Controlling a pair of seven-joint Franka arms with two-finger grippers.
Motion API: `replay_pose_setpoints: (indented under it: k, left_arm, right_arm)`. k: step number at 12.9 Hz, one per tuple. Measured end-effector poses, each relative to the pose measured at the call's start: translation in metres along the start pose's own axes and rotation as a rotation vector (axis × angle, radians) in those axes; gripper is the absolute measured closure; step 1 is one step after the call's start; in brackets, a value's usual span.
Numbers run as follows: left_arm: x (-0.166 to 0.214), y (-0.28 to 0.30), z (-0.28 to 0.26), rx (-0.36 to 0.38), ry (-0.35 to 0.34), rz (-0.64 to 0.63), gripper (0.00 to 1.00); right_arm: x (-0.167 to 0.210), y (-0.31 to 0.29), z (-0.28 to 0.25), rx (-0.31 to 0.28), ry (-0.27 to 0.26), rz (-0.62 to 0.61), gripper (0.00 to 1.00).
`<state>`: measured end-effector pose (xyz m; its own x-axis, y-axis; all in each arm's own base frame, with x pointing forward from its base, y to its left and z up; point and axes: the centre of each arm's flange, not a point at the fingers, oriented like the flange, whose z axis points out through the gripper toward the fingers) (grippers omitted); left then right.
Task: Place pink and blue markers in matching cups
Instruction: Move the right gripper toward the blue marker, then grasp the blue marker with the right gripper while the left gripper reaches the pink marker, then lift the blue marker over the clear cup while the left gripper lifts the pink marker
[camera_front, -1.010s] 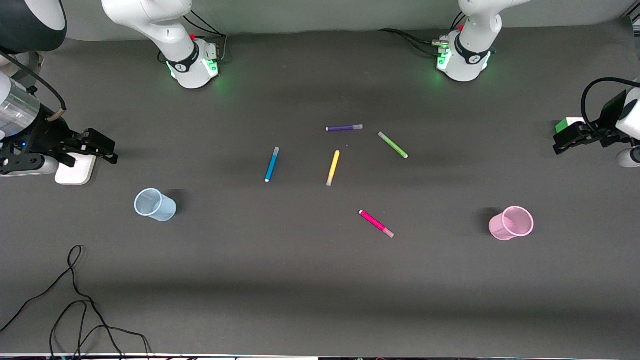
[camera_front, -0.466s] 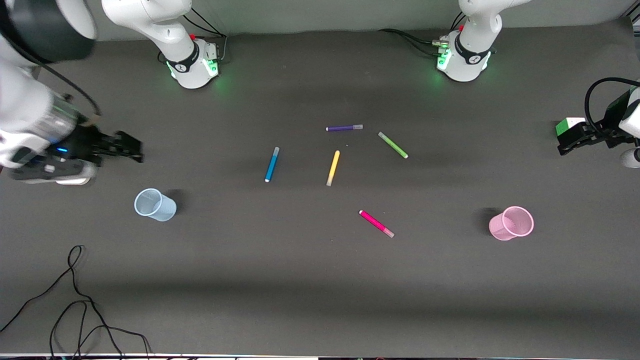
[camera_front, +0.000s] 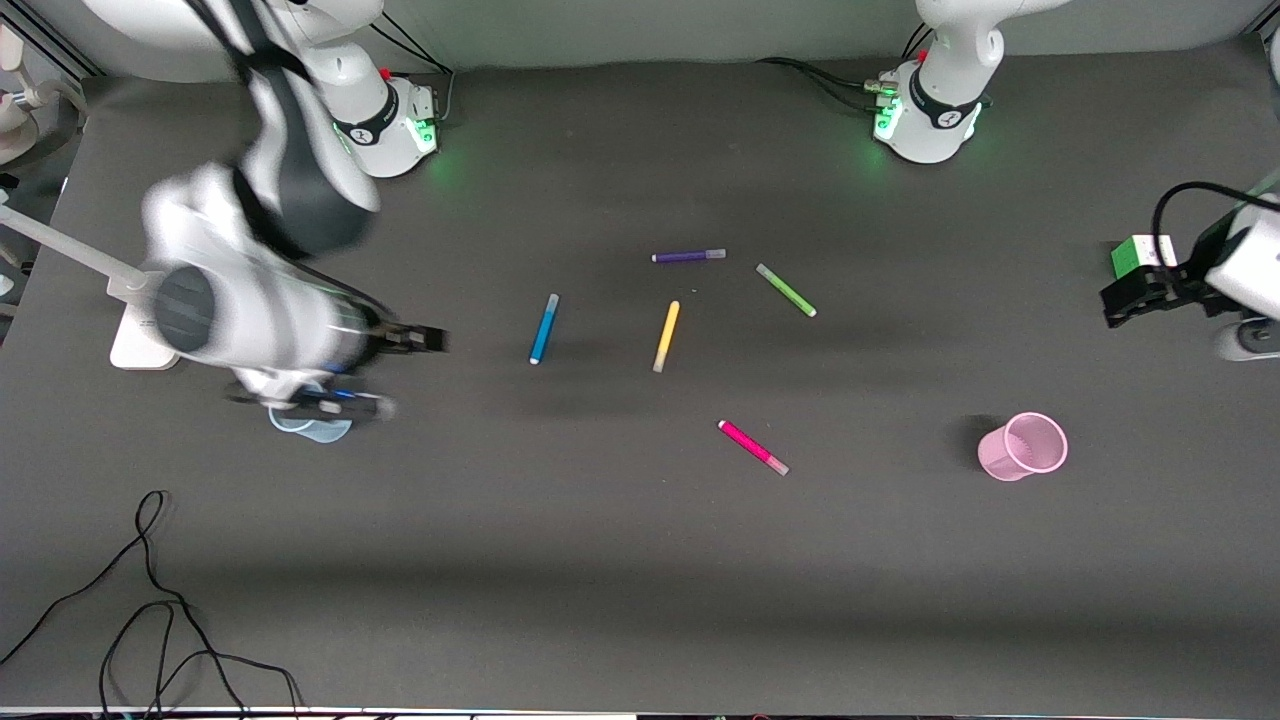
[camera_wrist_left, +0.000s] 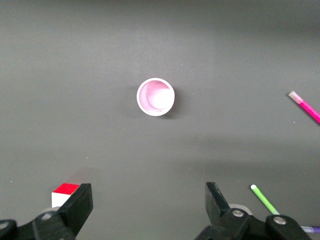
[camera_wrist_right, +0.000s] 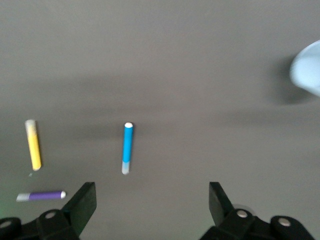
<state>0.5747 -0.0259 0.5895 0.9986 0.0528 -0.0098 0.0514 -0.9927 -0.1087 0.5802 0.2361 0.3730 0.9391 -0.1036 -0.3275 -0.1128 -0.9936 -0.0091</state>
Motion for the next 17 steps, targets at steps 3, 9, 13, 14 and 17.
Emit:
replay_pose_setpoints:
  k: [3, 9, 13, 14, 17]
  left_arm:
    - [-0.001, 0.012, 0.001, 0.003, -0.003, 0.021, 0.00]
    - [0.012, 0.113, 0.085, 0.007, -0.167, -0.003, 0.00]
    - [0.023, 0.226, 0.186, -0.031, -0.269, -0.272, 0.00]
    - [0.031, 0.241, 0.207, -0.083, -0.283, -0.334, 0.00]
    - [0.050, 0.265, 0.265, -0.157, -0.275, -0.495, 0.00]
  right_arm:
    - [0.007, -0.037, 0.111, -0.014, -0.003, 0.051, 0.00]
    - [0.010, -0.027, 0.214, 0.071, -0.105, 0.179, 0.10]
    - [0.001, -0.040, 0.226, 0.064, -0.117, 0.205, 0.24]
    - [0.001, -0.041, 0.227, 0.065, -0.113, 0.207, 0.37]
    - [0.003, -0.040, 0.228, 0.070, -0.101, 0.212, 0.74]
